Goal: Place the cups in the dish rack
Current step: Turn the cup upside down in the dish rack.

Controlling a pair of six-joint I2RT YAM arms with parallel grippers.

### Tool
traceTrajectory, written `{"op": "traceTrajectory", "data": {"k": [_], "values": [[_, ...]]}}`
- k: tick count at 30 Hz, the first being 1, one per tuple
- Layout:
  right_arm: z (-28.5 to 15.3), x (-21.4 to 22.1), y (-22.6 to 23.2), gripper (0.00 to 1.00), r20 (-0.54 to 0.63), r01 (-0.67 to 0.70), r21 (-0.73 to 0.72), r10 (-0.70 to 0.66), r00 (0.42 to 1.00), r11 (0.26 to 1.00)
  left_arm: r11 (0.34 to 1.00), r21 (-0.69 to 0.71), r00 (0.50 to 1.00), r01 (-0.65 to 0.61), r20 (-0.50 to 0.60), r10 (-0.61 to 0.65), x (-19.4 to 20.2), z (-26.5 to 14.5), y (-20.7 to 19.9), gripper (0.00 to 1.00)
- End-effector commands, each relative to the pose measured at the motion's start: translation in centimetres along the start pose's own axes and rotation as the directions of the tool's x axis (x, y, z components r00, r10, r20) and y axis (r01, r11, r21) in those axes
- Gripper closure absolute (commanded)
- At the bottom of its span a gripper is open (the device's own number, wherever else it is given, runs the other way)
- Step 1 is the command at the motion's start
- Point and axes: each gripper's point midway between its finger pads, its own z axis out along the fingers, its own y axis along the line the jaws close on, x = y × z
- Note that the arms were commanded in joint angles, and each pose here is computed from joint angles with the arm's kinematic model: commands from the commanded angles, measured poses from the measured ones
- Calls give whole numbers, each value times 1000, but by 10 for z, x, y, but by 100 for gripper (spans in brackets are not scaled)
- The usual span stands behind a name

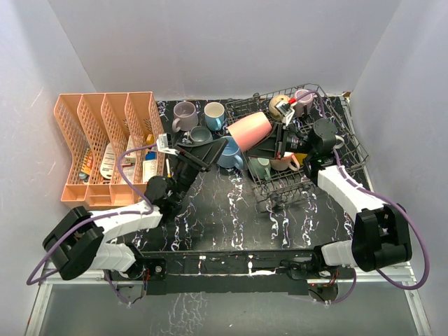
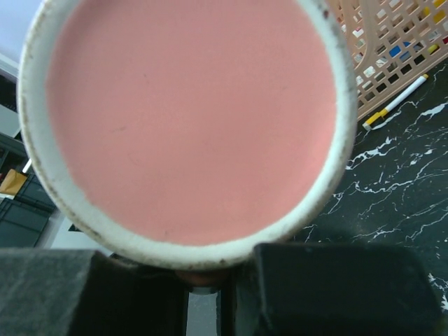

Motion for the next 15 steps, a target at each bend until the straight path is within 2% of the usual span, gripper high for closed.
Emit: {"op": "traceTrajectory", "data": {"k": [1, 5, 11, 15], "values": [[-8, -15, 16, 92, 32, 161, -11, -161, 986, 987, 995, 89, 998, -35, 64, 29, -19, -18, -32, 34], [-14, -21, 4, 92, 22, 241, 26, -242, 970, 970, 993, 10, 993, -118, 29, 118, -16, -37, -16, 23], [-25, -41, -19, 92, 0, 358, 119, -360, 933, 926, 952, -138, 961, -273, -93, 262, -9, -65, 15, 4], [-31, -58, -42, 92, -33, 444, 218, -449, 893, 869, 898, -234, 922, -373, -200, 331, -6, -87, 36, 3]]}}
